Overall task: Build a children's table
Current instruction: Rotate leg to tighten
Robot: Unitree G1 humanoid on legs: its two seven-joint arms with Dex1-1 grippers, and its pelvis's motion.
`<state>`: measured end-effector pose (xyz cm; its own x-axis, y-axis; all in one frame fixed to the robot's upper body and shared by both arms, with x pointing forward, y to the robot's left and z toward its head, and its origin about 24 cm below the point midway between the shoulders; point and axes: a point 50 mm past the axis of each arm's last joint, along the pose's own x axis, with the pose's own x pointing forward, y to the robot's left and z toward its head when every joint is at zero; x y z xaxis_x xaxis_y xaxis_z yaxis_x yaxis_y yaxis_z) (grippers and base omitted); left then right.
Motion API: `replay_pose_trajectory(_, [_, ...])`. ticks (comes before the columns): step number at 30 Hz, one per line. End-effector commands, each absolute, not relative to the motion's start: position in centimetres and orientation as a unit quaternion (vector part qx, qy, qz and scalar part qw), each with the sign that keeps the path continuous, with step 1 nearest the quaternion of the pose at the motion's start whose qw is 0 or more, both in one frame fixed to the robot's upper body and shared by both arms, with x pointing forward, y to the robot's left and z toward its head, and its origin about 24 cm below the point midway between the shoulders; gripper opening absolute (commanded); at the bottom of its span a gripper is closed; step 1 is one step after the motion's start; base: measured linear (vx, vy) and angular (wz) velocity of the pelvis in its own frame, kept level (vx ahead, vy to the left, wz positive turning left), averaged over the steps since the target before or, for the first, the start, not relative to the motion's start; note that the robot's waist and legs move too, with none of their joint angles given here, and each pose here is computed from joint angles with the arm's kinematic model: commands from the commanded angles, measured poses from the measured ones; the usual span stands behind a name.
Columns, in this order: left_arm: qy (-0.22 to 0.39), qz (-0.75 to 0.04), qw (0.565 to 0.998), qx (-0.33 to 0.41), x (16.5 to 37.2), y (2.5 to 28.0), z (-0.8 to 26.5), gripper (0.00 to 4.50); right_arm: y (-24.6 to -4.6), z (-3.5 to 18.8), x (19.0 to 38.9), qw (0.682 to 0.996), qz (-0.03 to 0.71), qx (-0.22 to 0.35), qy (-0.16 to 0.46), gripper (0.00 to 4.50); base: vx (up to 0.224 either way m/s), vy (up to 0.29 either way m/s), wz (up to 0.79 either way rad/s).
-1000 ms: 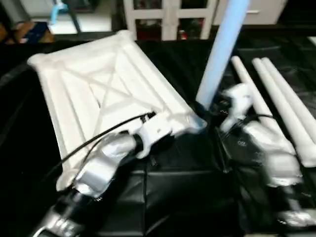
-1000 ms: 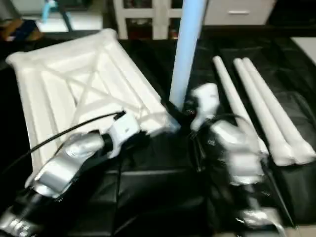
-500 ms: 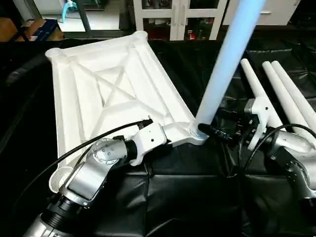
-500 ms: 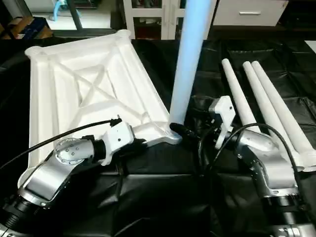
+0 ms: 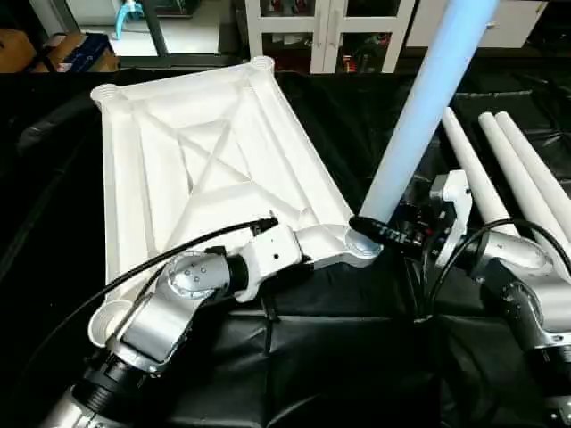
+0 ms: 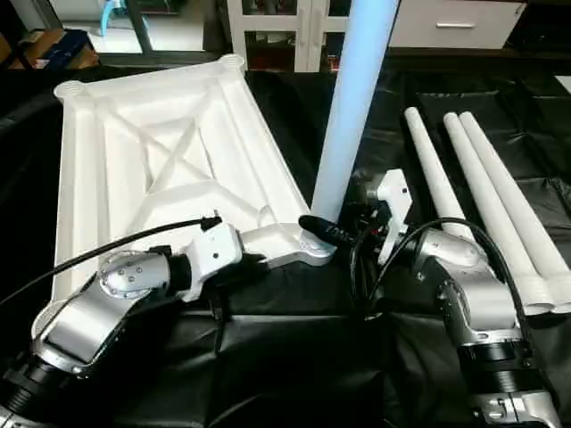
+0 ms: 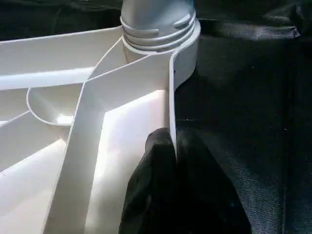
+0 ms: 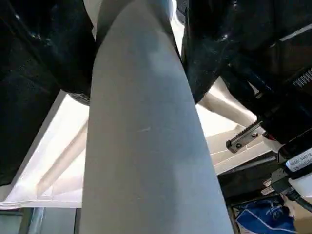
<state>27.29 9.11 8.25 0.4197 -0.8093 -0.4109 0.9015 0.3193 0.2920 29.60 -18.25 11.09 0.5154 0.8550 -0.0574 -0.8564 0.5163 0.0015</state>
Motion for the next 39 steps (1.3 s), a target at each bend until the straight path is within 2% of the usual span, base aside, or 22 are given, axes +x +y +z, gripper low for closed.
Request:
replay_pose_trajectory(1, [0.134, -0.536, 0.795, 0.248, 26.6, 9.0, 6.9, 0.0, -18.6, 10.1, 29.8, 0.882, 0.467, -0.029, 0.054, 1.99, 0.0, 0.0, 0.0])
replay_pose_trajectory(3, [0.137, -0.534, 0.796, 0.249, 26.6, 8.7, 6.8, 0.0, -18.5, 9.7, 30.0, 0.89, 0.451, -0.034, 0.061, 1.98, 0.0, 0.0, 0.0])
replay_pose_trajectory(4, [0.148, -0.526, 0.8, 0.248, 26.7, 8.1, 6.7, 0.0, -18.2, 8.9, 30.5, 0.907, 0.412, -0.044, 0.073, 1.98, 0.0, 0.0, 0.0])
replay_pose_trajectory(6, [0.156, -0.515, 0.806, 0.246, 26.9, 7.2, 6.5, 0.0, -17.6, 8.1, 30.9, 0.921, 0.378, -0.04, 0.085, 1.95, 0.0, 0.0, 0.0])
replay_pose_trajectory(10, [0.173, -0.453, 0.847, 0.218, 28.3, 4.7, 6.8, 0.0, -16.0, 6.7, 32.7, 0.965, 0.241, -0.011, 0.1, 1.9, -0.028, 0.001, -0.03])
replay_pose_trajectory(11, [0.173, -0.453, 0.847, 0.218, 28.3, 4.7, 6.8, 0.0, -16.0, 6.7, 32.7, 0.965, 0.241, -0.011, 0.1, 1.9, -0.064, 0.005, -0.04])
replay_pose_trajectory(13, [0.177, -0.412, 0.874, 0.186, 29.3, 2.8, 7.5, 0.0, -15.8, 6.1, 34.3, 0.99, 0.083, 0.051, 0.101, 1.89, -0.063, 0.011, -0.04])
replay_pose_trajectory(14, [0.178, -0.402, 0.881, 0.176, 29.5, 2.3, 7.8, 0.0, -15.8, 6.0, 34.6, 0.992, 0.037, 0.073, 0.1, 1.89, -0.063, 0.02, -0.09])
replay_pose_trajectory(15, [0.178, -0.398, 0.883, 0.173, 29.6, 2.1, 7.9, 0.0, -15.8, 5.9, 34.7, 0.992, 0.021, 0.08, 0.1, 1.89, -0.064, 0.029, -0.15])
replay_pose_trajectory(16, [0.178, -0.388, 0.891, 0.154, 29.9, 1.0, 8.5, 0.0, -15.5, 5.6, 35.2, 0.989, -0.046, 0.101, 0.096, 1.89, -0.064, 0.029, -0.15])
replay_pose_trajectory(18, [0.168, -0.384, 0.896, 0.149, 30.1, 0.3, 9.1, 0.0, -14.5, 5.4, 35.6, 0.987, -0.065, 0.111, 0.099, 1.89, -0.027, 0.021, -0.06])
replay_pose_trajectory(19, [0.165, -0.384, 0.896, 0.149, 30.2, 0.2, 9.2, 0.0, -14.2, 5.4, 35.7, 0.986, -0.067, 0.112, 0.099, 1.89, 0.0, 0.0, 0.0])
replay_pose_trajectory(20, [0.163, -0.383, 0.897, 0.15, 30.3, 0.4, 9.4, 0.0, -12.7, 5.7, 36.1, 0.99, -0.019, 0.098, 0.095, 1.89, -0.052, 0.032, -0.05])
replay_pose_trajectory(23, [0.162, -0.381, 0.897, 0.157, 30.5, 1.1, 9.3, 0.0, -11.9, 6.5, 36.3, 0.992, 0.031, 0.098, 0.072, 1.89, -0.04, -0.034, 0.1])
replay_pose_trajectory(25, [0.163, -0.375, 0.897, 0.168, 30.7, 2.4, 8.9, 0.0, -11.5, 7.7, 36.1, 0.991, 0.105, 0.074, 0.039, 1.89, 0.032, -0.066, -0.05])
replay_pose_trajectory(26, [0.163, -0.374, 0.897, 0.17, 30.7, 2.8, 8.9, 0.0, -11.5, 8.0, 36.0, 0.99, 0.125, 0.062, 0.028, 2.24, 0.068, -0.005, -0.33])
replay_pose_trajectory(28, [0.159, -0.369, 0.899, 0.176, 30.9, 4.4, 8.6, 0.0, -12.4, 9.4, 35.3, 0.979, 0.202, 0.019, -0.013, 2.59, 0.098, 0.032, -0.26])
replay_pose_trajectory(30, [0.156, -0.375, 0.896, 0.179, 30.8, 4.9, 8.6, 0.0, -13.0, 9.8, 35.0, 0.974, 0.224, 0.007, -0.024, 2.63, 0.018, -0.012, 0.09])
replay_pose_trajectory(33, [0.151, -0.387, 0.891, 0.186, 30.6, 5.7, 8.5, 0.0, -14.0, 10.5, 34.3, 0.965, 0.261, -0.012, -0.033, 3.0, 0.012, -0.008, 0.06])
replay_pose_trajectory(35, [0.137, -0.418, 0.877, 0.191, 30.1, 6.2, 8.6, 0.0, -15.1, 11.1, 33.5, 0.951, 0.304, -0.031, -0.037, 3.05, 0.0, 0.0, 0.0])
replay_pose_trajectory(36, [0.127, -0.451, 0.861, 0.199, 29.3, 6.8, 8.5, 0.0, -16.4, 11.5, 32.5, 0.938, 0.343, -0.047, -0.031, 3.11, 0.053, -0.011, 0.02])
replay_pose_trajectory(39, [0.112, -0.5, 0.834, 0.207, 28.1, 7.4, 8.3, 0.0, -17.8, 11.9, 31.3, 0.919, 0.388, -0.069, -0.017, 3.43, 0.068, -0.007, 0.05])
